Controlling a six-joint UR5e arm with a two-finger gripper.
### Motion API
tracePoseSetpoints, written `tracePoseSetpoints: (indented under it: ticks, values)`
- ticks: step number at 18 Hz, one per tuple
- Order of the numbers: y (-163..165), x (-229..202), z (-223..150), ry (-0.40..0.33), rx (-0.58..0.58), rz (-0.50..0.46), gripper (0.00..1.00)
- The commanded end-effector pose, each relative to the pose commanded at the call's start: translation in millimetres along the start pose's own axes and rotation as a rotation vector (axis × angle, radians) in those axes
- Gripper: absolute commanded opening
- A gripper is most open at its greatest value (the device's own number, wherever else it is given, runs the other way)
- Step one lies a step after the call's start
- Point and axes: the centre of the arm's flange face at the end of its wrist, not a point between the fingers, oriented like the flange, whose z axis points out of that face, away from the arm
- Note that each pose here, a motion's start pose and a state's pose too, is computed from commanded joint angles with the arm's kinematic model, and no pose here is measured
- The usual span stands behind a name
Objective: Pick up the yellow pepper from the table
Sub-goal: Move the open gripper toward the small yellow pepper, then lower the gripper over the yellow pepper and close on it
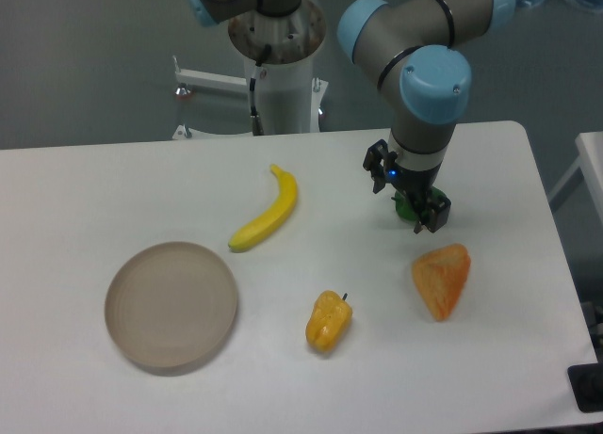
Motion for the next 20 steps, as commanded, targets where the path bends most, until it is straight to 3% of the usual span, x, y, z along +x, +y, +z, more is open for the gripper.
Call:
tracePoseSetpoints:
  ticks: [8, 12, 17, 20]
  values:
    - [-6, -2, 9, 0.014, 0.016, -0.009, 1.0]
    - [-45, 0, 22, 0.026, 0.024, -0.136, 1.0]
    - [-94, -6, 40, -0.03, 0.051, -0.312, 1.0]
    - [-113, -8, 60, -0.04, 0.057, -0.353, 1.0]
